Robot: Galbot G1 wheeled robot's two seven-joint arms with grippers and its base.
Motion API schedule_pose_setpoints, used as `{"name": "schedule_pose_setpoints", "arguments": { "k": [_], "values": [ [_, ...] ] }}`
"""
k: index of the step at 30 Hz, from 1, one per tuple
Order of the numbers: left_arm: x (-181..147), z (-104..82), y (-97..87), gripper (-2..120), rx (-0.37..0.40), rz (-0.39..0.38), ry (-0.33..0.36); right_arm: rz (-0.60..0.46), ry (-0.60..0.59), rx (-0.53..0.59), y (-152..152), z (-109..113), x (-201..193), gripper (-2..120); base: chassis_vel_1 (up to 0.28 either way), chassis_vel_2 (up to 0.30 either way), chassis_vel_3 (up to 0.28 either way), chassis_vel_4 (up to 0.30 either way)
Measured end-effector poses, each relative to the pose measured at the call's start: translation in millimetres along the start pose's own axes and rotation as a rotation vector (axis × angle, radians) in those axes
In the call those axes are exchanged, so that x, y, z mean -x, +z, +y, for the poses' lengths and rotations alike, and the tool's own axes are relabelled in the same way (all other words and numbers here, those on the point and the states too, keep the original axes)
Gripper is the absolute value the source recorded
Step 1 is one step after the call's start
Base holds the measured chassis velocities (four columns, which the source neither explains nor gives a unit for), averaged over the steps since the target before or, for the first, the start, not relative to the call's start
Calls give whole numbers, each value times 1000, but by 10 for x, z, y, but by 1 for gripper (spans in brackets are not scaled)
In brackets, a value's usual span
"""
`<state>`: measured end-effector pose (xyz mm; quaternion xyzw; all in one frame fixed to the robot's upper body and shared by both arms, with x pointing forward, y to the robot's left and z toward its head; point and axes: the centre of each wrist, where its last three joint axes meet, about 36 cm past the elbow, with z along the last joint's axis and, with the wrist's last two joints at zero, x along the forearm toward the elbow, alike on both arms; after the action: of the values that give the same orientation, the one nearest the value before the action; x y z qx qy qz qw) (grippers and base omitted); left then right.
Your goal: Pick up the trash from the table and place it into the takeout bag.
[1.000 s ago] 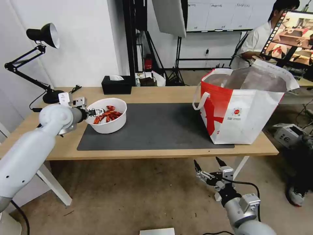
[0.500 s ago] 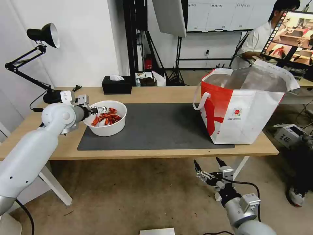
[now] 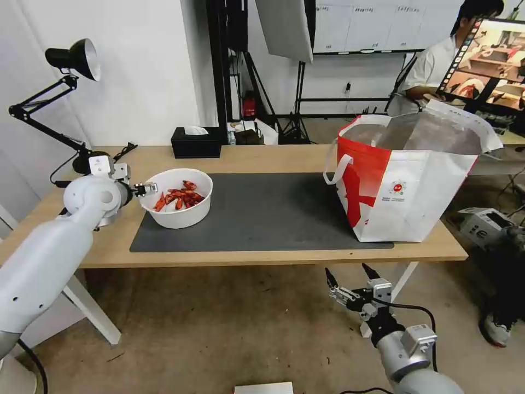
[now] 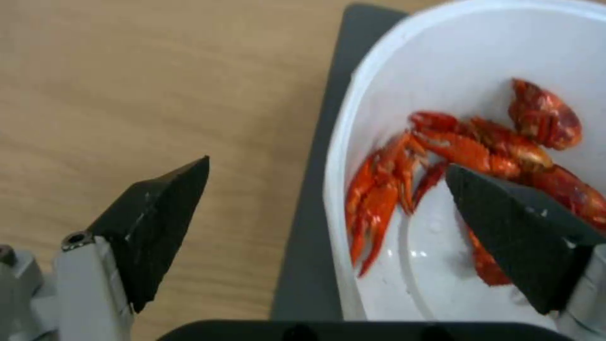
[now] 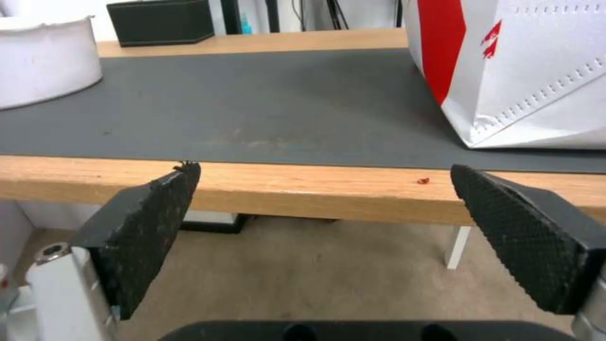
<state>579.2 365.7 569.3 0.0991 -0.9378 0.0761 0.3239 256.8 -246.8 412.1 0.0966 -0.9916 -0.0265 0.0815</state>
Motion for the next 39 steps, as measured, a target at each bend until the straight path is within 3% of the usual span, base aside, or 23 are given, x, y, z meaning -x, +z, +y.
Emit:
{"name": "schedule_pose_setpoints", "arguments": {
  "k": [10,13,21,23,26,27,34,37,39],
  "values": [
    [59,-40,62,100,-67,81,8,0,0,0,0,0,0,100,0,0,0,0],
    [65,-50,63,93,-76,90,11,0,0,0,0,0,0,100,0,0,0,0],
    [86,-85,75,69,-86,99,11,0,0,0,0,0,0,100,0,0,0,0],
    [88,-100,77,56,-86,100,14,0,0,0,0,0,0,100,0,0,0,0],
    [87,-110,72,49,-84,99,15,0,0,0,0,0,0,100,0,0,0,0],
    [85,-115,67,41,-83,99,16,0,0,0,0,0,0,100,0,0,0,0],
    [69,-135,53,23,-81,95,23,0,0,0,0,0,0,100,0,0,0,0],
    [57,-147,56,4,-85,94,28,0,0,0,0,0,0,100,0,0,0,0],
    [53,-153,60,0,-87,94,30,0,0,0,0,0,0,100,0,0,0,0]
  ]
}}
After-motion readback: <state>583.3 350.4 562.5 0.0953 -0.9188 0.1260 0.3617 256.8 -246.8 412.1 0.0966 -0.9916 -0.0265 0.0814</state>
